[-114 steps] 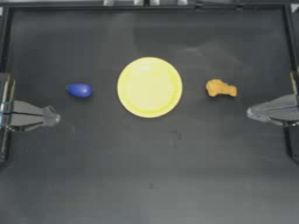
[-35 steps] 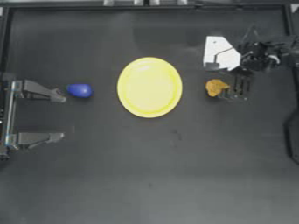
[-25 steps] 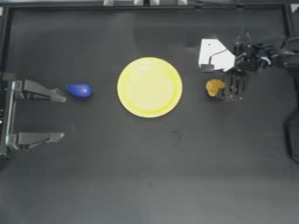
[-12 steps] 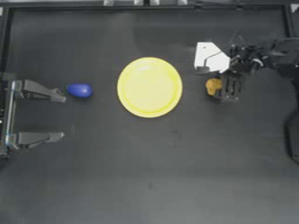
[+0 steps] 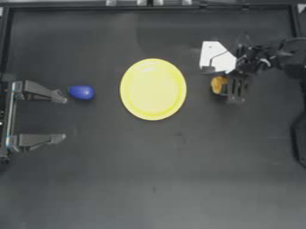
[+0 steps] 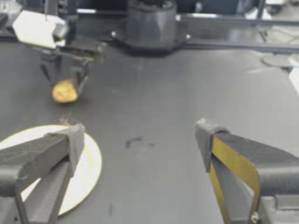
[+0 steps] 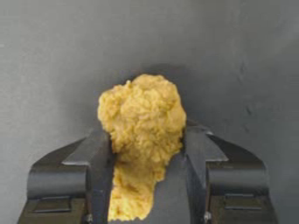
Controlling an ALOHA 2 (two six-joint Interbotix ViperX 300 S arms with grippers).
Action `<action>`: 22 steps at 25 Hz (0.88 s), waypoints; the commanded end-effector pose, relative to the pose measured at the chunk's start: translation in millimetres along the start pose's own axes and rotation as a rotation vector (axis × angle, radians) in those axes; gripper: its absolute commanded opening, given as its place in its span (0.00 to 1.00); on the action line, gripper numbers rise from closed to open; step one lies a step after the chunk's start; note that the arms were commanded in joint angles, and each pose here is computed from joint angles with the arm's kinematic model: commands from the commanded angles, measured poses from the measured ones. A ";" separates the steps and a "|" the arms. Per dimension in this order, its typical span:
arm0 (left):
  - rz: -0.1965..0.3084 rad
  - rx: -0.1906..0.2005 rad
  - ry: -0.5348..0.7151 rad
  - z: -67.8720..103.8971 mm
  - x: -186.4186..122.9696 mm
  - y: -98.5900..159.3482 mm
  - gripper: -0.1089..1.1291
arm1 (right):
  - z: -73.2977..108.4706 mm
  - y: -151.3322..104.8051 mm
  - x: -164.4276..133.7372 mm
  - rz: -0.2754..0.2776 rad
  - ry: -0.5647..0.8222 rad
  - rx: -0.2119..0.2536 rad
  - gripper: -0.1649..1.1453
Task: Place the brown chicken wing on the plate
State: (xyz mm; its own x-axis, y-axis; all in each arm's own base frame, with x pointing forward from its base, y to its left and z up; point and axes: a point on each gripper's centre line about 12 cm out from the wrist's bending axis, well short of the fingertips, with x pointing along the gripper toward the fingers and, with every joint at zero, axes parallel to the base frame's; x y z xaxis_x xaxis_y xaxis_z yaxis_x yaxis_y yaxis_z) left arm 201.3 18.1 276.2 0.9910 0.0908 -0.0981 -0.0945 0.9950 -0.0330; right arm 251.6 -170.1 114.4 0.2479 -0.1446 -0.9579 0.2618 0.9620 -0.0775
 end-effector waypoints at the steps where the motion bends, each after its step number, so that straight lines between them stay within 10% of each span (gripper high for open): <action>1: 0.002 -0.005 -0.008 7.9 4.0 0.1 0.92 | 24.3 1.6 -29.6 -0.015 -0.102 -0.014 0.34; 11: 0.006 -0.005 -0.003 7.1 4.6 1.1 0.92 | 95.5 16.7 -72.4 -0.001 -0.227 -0.100 0.34; 22: 0.010 -0.004 0.007 5.0 6.7 1.8 0.92 | 161.0 22.0 -44.1 0.076 -0.203 -0.181 0.35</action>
State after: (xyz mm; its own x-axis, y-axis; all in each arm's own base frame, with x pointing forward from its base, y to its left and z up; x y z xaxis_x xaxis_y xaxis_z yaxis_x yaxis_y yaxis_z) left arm 203.8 19.9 271.8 0.9876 0.0983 -0.1225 -0.1034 0.9940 -0.0358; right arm 384.2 -176.3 183.6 0.4024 -0.0906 -0.9110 0.0692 0.9953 -0.0684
